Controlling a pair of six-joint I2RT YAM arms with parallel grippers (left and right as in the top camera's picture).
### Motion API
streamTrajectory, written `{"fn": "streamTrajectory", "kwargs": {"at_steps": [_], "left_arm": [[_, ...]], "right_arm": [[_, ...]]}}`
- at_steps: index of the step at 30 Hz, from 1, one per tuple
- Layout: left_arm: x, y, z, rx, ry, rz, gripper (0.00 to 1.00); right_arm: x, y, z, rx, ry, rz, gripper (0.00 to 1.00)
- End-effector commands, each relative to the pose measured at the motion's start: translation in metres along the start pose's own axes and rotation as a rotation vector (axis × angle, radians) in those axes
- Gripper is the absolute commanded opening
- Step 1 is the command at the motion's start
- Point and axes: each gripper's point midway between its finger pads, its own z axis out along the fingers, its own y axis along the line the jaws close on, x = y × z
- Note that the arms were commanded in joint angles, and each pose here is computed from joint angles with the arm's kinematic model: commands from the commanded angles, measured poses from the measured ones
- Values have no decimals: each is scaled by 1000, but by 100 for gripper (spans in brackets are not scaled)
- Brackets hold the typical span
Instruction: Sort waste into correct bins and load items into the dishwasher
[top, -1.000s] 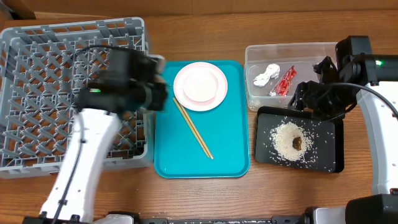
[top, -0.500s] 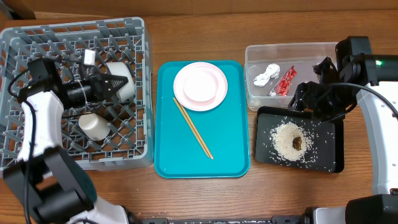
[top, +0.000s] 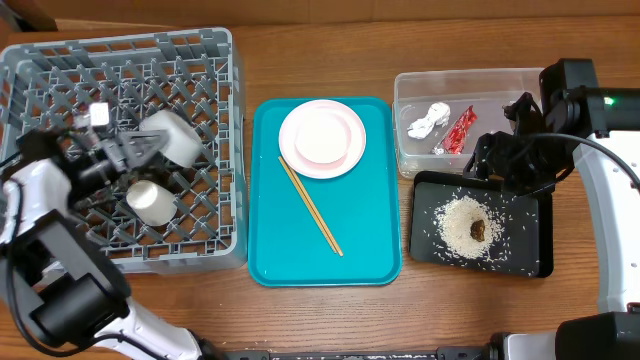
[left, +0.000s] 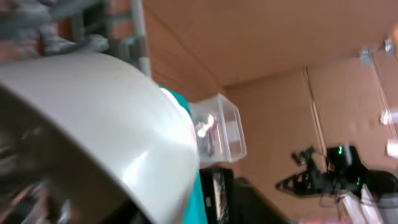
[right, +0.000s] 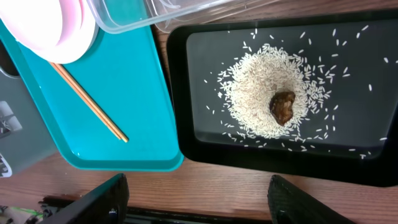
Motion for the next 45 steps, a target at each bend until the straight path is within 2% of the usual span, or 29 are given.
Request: {"fn": "streamTrajectory", "kwargs": {"at_steps": [1, 5, 7, 8, 14, 18, 19, 20, 23, 29, 33, 37, 39, 45], "left_arm": [[-5, 7, -20, -32, -44, -18, 65], [-10, -11, -26, -2, -69, 18, 84], [-10, -21, -27, -19, -67, 52, 98], [-9, -27, -27, -38, -62, 76, 100], [10, -48, -19, -289, 15, 151, 100], [36, -40, -19, -617, 76, 63, 100], [53, -33, -23, -759, 116, 21, 100], [64, -30, -25, -839, 145, -3, 100], [91, -28, -18, -955, 240, -19, 100], [130, -40, 42, -888, 406, 130, 100], [134, -61, 96, -783, 407, 335, 100], [136, -100, 158, -607, 373, 625, 100], [140, -114, 184, -556, 350, 722, 100], [168, -108, 245, -517, 384, 900, 100]], "right_arm": [[-3, 3, -11, -4, -42, -18, 73], [-3, 3, -11, -4, -42, -18, 73], [-2, 3, -11, -4, -40, -18, 73], [-2, 3, -11, -3, -38, -17, 73], [-1, 2, -10, -3, -36, -16, 73], [-1, 2, -10, -3, -34, -16, 73], [-1, 2, -10, -3, -35, -16, 73], [-2, 3, -10, -3, -37, -17, 73], [-2, 3, -11, -4, -40, -18, 73], [-2, 3, -11, -3, -39, -17, 73], [-2, 3, -11, -3, -39, -17, 73], [-2, 3, -11, -3, -39, -17, 73], [-2, 3, -11, -3, -39, -17, 73], [-2, 3, -11, -4, -39, -17, 73]]}}
